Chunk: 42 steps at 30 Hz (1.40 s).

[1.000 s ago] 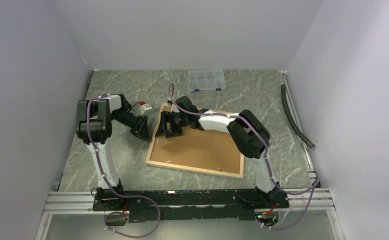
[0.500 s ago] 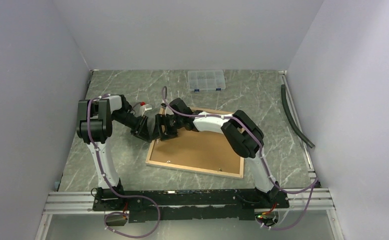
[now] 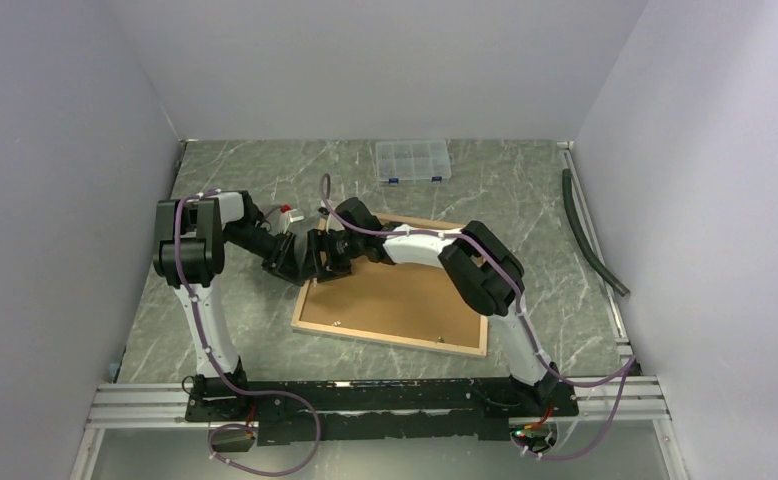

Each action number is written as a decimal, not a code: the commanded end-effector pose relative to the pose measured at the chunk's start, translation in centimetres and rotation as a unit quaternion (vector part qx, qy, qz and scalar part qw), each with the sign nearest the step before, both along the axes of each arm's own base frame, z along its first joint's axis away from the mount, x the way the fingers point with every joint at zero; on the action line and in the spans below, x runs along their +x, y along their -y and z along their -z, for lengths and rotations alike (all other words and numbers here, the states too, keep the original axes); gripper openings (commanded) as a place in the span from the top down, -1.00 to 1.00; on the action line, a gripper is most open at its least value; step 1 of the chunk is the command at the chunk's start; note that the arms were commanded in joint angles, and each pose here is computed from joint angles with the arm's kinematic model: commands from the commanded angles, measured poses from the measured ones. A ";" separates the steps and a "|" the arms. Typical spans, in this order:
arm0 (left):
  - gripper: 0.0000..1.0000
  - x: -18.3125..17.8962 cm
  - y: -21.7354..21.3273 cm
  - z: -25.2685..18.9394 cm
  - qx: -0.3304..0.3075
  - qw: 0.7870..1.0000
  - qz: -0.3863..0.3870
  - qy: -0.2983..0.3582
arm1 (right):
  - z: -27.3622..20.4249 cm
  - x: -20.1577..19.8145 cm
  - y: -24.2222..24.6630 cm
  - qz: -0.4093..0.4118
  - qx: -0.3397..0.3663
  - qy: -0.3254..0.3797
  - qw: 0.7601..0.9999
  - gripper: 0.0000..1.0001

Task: Put the photo into the frame
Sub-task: Install the photo frame at the center of the board.

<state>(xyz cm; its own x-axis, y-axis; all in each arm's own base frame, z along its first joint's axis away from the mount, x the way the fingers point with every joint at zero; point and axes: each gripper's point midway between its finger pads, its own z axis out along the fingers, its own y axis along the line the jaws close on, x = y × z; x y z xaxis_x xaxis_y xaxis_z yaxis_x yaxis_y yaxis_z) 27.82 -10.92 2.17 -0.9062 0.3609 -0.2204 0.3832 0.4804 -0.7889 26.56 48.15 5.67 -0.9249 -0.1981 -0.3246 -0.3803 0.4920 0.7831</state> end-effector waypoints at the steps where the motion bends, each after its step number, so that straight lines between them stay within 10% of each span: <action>1: 0.47 0.1 0.1 0.3 0.000 1.000 0.008 0.019 | 0.1 -0.1 -1.0 -0.010 0.013 0.004 1.000 -0.39; 31: 0.46 1.2 -0.7 -1.6 0.004 0.999 0.004 0.041 | -5.6 2.7 0.1 -0.011 0.056 0.046 0.997 -0.44; 42: 0.39 0.9 -3.4 -2.3 0.056 0.995 0.013 0.083 | -9.2 10.1 21.0 0.280 -0.039 0.092 0.955 -0.96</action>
<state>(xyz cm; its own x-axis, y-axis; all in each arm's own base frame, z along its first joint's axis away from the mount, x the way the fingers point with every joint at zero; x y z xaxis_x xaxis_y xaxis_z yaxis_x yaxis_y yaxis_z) 29.17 -8.10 3.53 -0.8972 0.3504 -0.2688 0.4271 0.5334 -0.7302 33.97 36.08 13.67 -0.8959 0.0733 -0.4381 -0.3203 0.5766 0.7516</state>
